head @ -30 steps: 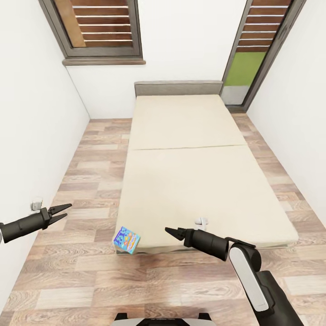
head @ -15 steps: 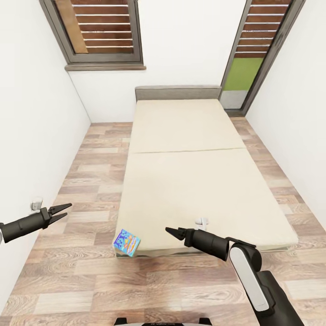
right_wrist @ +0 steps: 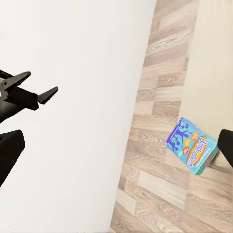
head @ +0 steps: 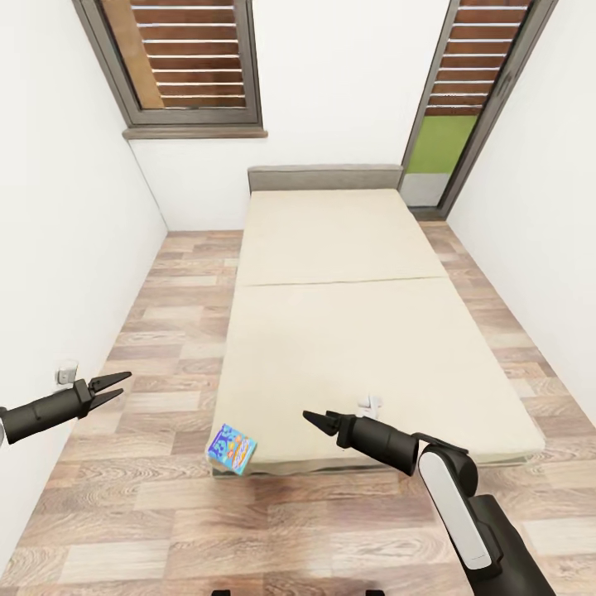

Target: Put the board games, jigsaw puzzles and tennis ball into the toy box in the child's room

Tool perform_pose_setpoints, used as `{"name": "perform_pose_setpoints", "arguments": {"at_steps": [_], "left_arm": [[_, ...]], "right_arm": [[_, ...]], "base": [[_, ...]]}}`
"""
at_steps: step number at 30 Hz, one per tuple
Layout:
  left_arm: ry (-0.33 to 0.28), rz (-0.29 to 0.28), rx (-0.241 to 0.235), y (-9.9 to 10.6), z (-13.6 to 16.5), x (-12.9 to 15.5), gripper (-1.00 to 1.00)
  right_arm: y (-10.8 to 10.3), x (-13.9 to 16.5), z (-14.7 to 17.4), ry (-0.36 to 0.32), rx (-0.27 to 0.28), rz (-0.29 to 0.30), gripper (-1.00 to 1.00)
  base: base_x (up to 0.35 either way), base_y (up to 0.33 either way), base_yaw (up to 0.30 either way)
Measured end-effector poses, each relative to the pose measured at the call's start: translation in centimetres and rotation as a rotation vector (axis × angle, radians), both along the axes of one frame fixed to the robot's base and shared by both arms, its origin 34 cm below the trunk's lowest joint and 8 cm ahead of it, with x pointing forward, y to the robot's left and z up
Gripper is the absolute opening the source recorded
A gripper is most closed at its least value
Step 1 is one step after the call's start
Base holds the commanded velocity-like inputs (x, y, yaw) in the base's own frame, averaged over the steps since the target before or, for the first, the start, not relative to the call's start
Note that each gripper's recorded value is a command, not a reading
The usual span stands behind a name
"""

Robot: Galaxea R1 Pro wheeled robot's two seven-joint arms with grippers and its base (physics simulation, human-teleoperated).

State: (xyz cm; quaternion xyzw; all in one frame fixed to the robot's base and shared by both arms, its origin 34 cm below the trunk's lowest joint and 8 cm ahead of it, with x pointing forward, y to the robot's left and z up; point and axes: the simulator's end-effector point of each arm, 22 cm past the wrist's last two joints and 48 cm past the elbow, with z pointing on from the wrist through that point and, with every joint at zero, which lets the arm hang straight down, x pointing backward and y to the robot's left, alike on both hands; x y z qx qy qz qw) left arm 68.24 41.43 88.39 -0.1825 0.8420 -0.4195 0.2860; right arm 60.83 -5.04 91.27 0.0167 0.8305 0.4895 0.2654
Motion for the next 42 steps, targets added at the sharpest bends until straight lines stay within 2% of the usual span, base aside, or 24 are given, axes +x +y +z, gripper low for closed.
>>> {"name": "perform_pose_setpoints", "arguments": {"at_steps": [42], "left_arm": [[-0.065,-0.003,-0.013,-0.8,3.6,0.7,1.0]], "right_arm": [[0.0,0.6,3.5,-0.075,0.001,-0.005,1.0]], "base": [[0.0,0.0,0.0]]}}
